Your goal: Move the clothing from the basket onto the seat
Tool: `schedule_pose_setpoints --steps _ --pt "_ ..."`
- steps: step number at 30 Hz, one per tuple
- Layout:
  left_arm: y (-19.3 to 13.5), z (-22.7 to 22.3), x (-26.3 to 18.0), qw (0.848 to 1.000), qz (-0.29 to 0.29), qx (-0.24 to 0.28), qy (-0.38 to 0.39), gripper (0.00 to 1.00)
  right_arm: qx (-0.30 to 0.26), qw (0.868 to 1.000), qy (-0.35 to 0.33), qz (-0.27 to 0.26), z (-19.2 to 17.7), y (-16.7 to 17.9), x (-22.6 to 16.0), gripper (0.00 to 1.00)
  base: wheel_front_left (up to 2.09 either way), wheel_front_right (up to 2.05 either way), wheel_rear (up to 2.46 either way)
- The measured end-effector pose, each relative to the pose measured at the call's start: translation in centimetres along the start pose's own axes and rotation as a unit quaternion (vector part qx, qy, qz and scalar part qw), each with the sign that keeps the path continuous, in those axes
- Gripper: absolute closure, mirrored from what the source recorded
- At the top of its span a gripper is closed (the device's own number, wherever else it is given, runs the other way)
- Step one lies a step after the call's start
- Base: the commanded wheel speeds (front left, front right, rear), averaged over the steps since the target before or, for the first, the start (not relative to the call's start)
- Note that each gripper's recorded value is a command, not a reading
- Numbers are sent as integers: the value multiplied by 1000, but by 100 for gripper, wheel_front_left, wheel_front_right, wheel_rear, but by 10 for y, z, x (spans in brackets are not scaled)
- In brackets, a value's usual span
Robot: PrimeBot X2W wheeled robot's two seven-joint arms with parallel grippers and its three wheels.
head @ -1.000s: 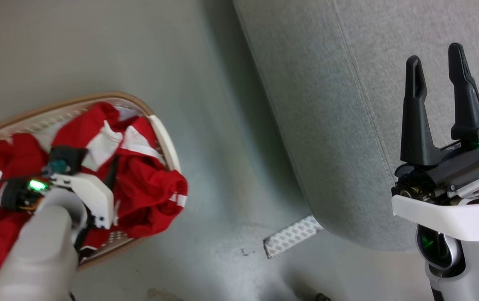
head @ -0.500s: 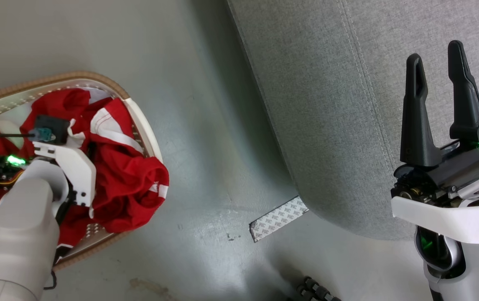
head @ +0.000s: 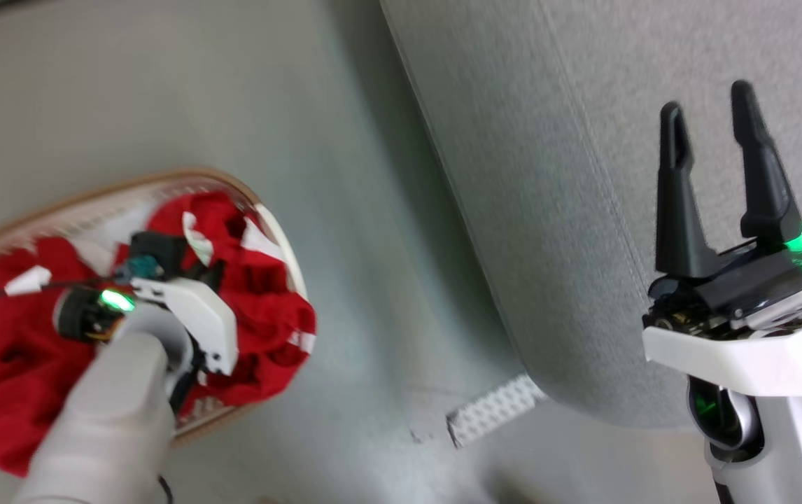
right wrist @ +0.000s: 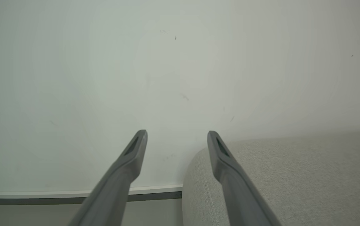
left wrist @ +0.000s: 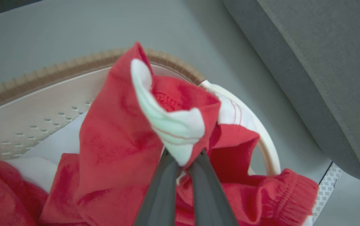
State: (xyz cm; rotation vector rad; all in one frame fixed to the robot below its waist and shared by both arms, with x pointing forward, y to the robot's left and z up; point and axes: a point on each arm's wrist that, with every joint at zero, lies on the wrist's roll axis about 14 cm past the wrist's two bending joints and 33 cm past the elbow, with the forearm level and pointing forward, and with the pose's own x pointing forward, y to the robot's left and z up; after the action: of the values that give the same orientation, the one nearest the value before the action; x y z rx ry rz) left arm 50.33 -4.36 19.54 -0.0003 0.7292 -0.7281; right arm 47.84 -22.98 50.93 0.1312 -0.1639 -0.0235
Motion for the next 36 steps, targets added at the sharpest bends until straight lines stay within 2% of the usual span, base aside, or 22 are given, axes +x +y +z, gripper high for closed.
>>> schedule_pose_setpoints --steps 7,10,15,19,23,28,36 --pt "-17 60 -49 997 6 -1 -82 100 3 999 -34 22 34 20 -11 0 0 0 0" --pt "-20 97 -75 991 11 -2 -137 100 20 998 -49 32 47 29 -16 0 0 0 0" --pt "-19 133 -126 978 32 -2 -208 100 45 995 -67 52 66 44 -27 0 0 0 0" --pt "-19 160 -170 963 49 3 -266 100 79 991 -81 71 78 57 -32 0 0 0 0" --pt "-20 184 -213 945 67 11 -320 100 91 987 -89 98 87 74 -36 0 0 0 0" --pt "-25 210 -260 924 86 60 -368 100 102 981 -95 132 95 96 -42 0 0 0 0" --pt "-42 250 -327 884 102 85 -447 100 117 972 -90 181 100 132 -60 0 0 0 0"
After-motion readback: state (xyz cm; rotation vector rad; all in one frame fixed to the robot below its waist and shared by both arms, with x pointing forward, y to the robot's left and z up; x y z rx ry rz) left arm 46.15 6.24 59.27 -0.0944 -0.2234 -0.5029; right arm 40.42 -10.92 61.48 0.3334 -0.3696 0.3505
